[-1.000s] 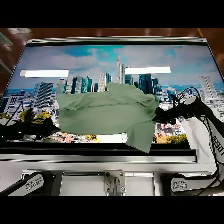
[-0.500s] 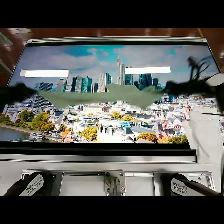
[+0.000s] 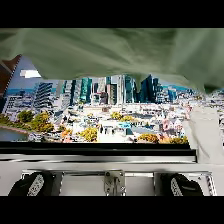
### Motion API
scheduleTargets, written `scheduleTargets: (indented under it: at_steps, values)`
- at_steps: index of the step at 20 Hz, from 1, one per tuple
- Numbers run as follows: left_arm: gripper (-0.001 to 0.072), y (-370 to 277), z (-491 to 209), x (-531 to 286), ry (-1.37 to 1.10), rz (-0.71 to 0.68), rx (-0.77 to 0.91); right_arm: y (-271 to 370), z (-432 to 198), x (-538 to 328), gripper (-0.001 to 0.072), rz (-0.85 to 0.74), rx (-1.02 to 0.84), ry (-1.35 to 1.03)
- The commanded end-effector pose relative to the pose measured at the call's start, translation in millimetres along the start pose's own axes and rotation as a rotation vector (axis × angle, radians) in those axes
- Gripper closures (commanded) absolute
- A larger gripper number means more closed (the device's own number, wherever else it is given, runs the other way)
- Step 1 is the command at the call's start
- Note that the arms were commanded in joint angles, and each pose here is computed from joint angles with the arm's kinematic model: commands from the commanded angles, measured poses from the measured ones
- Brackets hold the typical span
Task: Fold the shirts.
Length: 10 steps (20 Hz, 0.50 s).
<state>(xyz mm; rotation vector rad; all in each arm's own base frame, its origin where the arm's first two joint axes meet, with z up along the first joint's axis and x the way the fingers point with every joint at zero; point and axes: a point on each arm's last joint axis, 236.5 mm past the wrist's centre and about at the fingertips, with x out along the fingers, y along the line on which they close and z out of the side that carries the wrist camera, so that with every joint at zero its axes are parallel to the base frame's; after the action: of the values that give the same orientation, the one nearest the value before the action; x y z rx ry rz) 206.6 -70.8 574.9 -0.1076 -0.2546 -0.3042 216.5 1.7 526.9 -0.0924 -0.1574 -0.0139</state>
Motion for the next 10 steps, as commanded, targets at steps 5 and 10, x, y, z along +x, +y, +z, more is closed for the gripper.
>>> scheduleTargets:
  at_steps: [5,10]
  values:
    - [0.0666,-3,-49,-41,0.256,0.094,0.036,-15,-17,-80,0.0650,-0.118,-0.030,0.109]
    - [0.0667,20,-104,-39,0.448,0.132,-0.012,-18,-87,-33,0.0650,-0.086,-0.004,0.403]
